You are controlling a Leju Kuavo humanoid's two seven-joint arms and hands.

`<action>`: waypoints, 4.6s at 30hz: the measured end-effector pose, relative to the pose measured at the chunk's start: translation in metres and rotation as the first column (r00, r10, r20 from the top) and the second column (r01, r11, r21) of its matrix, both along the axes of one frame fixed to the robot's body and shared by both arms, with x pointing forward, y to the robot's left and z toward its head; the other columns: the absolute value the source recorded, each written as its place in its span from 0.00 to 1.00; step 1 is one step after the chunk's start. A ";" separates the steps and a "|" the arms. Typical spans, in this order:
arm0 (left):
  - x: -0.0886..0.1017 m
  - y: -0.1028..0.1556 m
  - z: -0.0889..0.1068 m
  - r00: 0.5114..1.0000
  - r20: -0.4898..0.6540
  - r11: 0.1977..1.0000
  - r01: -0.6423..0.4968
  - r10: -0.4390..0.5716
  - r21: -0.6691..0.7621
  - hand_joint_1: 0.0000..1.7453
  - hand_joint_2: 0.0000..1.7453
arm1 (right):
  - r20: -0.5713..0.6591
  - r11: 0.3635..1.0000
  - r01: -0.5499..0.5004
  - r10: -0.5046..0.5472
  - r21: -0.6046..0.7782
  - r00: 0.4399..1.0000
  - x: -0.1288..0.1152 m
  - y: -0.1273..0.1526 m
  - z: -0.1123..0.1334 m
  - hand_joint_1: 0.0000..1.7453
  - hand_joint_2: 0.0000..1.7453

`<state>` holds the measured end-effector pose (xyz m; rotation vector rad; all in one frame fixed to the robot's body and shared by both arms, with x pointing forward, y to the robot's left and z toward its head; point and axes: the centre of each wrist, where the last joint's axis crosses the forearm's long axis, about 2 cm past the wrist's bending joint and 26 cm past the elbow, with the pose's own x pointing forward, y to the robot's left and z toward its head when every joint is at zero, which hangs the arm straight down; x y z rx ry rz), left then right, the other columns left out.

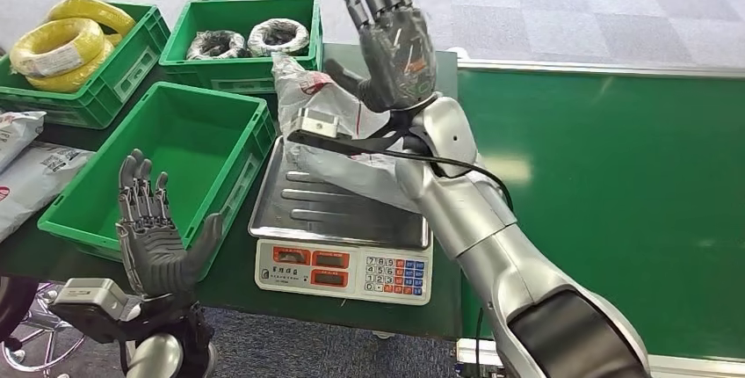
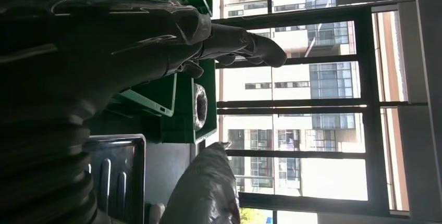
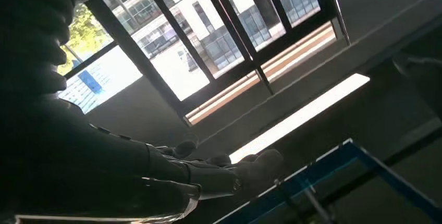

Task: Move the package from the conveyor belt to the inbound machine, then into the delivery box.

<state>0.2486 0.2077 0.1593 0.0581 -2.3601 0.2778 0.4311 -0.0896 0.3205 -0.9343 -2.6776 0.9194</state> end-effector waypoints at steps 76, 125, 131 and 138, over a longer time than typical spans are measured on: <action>0.141 -0.125 -0.013 0.999 -0.046 -0.562 0.053 0.027 0.825 0.94 1.00 | 0.119 0.509 -0.210 0.206 0.835 0.971 -0.137 -0.061 -0.045 0.00 0.00; 0.156 -0.030 0.122 0.982 0.120 0.951 0.104 -0.144 0.290 0.94 1.00 | 0.056 0.560 -0.143 0.170 0.816 0.984 -0.141 -0.067 -0.066 0.00 0.00; 0.136 -0.002 0.133 0.972 0.229 0.995 0.037 -0.058 0.096 0.91 1.00 | 0.046 0.559 -0.127 0.157 0.820 0.986 -0.146 -0.071 -0.070 0.00 0.00; 0.115 0.027 0.125 0.965 0.253 0.998 -0.065 0.064 -0.003 0.91 1.00 | 0.041 0.552 -0.117 0.147 0.825 0.988 -0.152 -0.074 -0.073 0.00 0.00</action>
